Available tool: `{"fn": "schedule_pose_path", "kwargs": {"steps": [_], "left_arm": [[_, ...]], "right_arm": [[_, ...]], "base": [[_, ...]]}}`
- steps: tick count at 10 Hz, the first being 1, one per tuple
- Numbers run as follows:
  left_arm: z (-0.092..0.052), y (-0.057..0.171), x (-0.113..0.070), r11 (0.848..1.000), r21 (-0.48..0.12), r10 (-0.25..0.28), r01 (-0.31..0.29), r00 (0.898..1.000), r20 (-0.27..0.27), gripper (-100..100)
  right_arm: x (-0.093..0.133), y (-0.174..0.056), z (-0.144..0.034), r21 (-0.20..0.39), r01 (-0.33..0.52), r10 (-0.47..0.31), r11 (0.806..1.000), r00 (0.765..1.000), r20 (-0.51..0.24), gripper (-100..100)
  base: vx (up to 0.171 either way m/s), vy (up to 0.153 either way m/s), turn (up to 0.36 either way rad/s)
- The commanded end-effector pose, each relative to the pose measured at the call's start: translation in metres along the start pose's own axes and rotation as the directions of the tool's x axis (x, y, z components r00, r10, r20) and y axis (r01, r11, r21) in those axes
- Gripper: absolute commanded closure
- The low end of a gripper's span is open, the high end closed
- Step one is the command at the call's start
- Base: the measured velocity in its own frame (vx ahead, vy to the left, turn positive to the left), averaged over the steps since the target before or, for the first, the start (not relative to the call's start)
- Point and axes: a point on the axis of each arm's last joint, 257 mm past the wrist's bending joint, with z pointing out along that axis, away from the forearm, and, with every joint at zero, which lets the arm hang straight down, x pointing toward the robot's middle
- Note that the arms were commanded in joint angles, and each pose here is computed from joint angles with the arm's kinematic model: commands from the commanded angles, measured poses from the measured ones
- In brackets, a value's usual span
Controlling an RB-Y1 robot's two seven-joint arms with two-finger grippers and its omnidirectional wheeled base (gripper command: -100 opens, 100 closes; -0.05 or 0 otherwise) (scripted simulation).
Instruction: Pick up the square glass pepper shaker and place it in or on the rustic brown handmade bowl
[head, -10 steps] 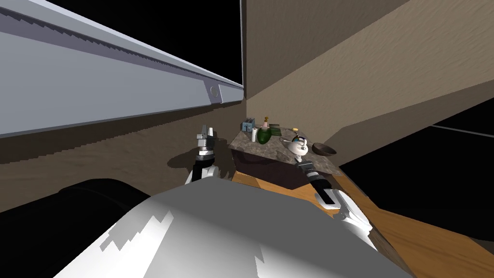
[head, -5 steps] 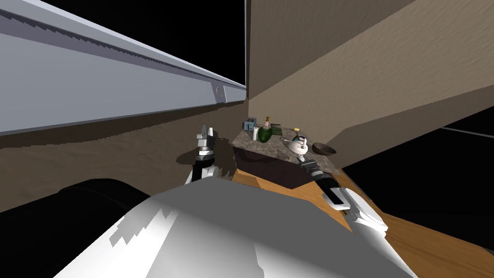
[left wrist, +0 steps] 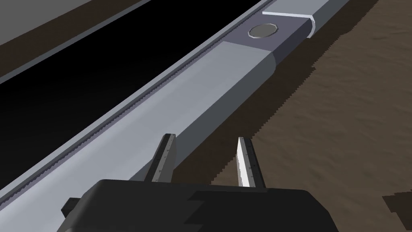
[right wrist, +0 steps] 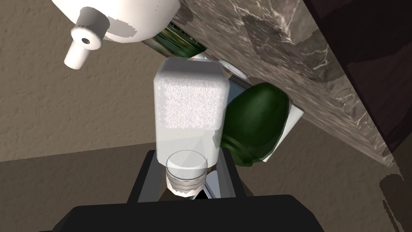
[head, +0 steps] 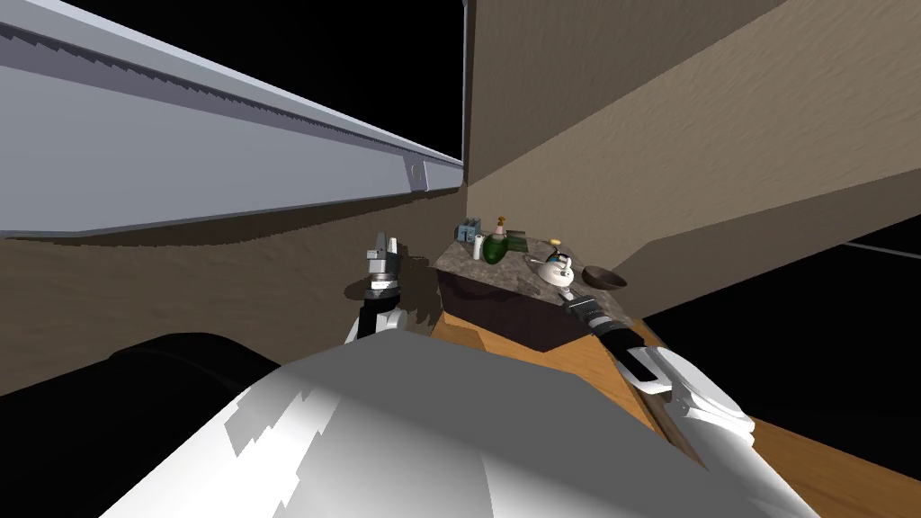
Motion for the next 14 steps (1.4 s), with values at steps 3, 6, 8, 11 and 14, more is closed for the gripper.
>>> {"fn": "schedule_pose_path", "kwargs": {"steps": [3,6,8,11,14], "left_arm": [[0.0,0.0,0.0,1.0,0.0,0.0,0.0,1.0,0.0,0],[0.0,0.0,0.0,1.0,0.0,0.0,0.0,1.0,0.0,0],[0.0,0.0,0.0,1.0,0.0,0.0,0.0,1.0,0.0,0],[0.0,0.0,0.0,1.0,0.0,0.0,0.0,1.0,0.0,0],[0.0,0.0,0.0,1.0,0.0,0.0,0.0,1.0,0.0,0]], "right_arm": [[0.006,-0.018,-0.002,-0.029,0.006,-0.008,1.0,0.999,-0.046,100],[0.008,-0.03,-0.004,-0.041,0.016,-0.018,0.999,0.997,-0.073,100],[0.016,-0.043,-0.007,-0.052,0.008,-0.014,0.999,0.993,-0.12,100],[0.018,-0.062,-0.011,-0.052,0.0,-0.008,0.999,0.988,-0.154,100],[0.026,-0.084,-0.016,-0.046,-0.006,-0.004,0.999,0.978,-0.208,100]], "base": [[-0.057,-0.05,0.086],[-0.044,-0.055,0.081],[-0.055,-0.08,0.114],[-0.027,-0.071,0.091],[-0.029,-0.06,0.09]]}}
